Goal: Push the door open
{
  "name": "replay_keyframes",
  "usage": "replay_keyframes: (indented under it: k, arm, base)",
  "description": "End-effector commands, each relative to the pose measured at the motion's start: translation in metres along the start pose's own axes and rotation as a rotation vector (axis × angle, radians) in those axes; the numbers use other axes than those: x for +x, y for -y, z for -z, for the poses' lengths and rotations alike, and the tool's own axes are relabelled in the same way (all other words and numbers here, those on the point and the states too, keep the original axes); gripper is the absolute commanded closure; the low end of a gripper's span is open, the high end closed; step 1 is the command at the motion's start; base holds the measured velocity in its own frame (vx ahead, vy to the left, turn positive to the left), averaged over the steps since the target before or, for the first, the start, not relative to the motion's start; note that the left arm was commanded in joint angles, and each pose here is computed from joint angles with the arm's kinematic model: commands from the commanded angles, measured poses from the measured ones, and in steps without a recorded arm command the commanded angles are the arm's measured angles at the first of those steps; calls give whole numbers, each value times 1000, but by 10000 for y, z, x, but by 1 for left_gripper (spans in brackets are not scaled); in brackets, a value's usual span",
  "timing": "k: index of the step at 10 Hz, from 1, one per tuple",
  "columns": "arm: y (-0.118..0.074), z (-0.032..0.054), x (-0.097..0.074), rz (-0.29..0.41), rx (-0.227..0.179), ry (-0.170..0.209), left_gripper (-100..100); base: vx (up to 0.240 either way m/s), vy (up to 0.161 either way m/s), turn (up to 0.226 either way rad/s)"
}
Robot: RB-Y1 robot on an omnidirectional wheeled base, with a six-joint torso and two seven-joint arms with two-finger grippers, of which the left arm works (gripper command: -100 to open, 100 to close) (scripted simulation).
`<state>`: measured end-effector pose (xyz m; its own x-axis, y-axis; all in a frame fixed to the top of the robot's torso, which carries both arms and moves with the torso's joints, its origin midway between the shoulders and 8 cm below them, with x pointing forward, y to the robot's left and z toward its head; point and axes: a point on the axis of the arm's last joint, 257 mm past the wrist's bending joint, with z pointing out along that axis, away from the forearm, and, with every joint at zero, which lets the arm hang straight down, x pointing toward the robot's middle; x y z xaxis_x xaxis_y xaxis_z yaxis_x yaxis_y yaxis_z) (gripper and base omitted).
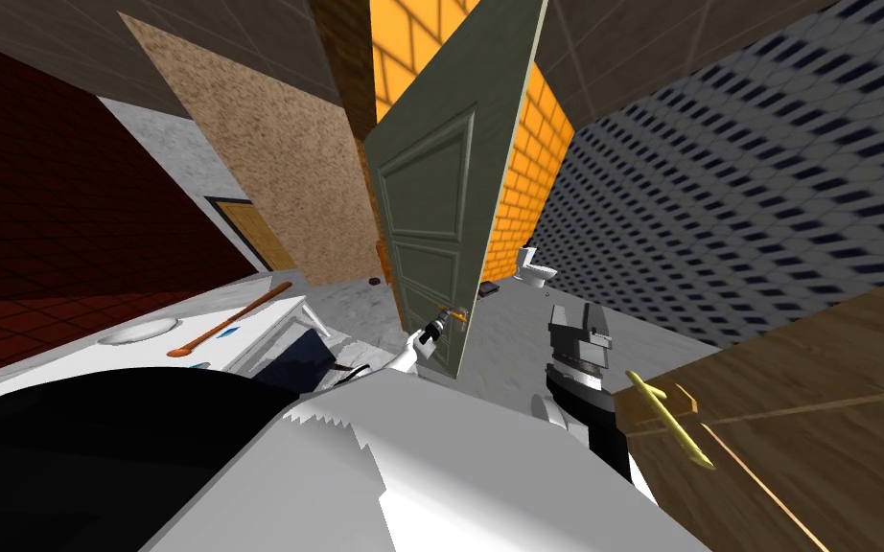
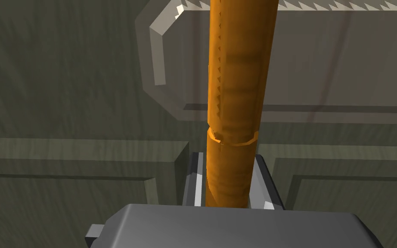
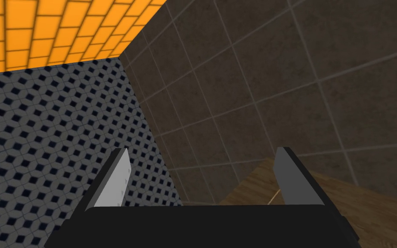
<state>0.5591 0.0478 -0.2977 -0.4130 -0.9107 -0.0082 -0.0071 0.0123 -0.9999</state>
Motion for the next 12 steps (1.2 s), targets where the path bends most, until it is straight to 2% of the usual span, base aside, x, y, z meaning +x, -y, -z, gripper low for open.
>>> replay_keyframes:
  k: [1, 4, 5, 6, 8, 12]
  arm:
    - [73, -21, -149, -3, 15, 29, 100]
    - [52, -26, -271, 6, 12, 67, 100]
    - [28, -4, -267, 4, 7, 63, 100]
    - [31, 16, -422, -17, 6, 91, 100]
    - [28, 27, -510, -30, 4, 112, 100]
    - [28, 26, -562, -34, 3, 139, 100]
  base:
    - [94, -181, 57]
    - [93, -178, 59]
    - [45, -63, 39]
    - [122, -46, 110]
    - [197, -98, 121]
    - [152, -74, 62]
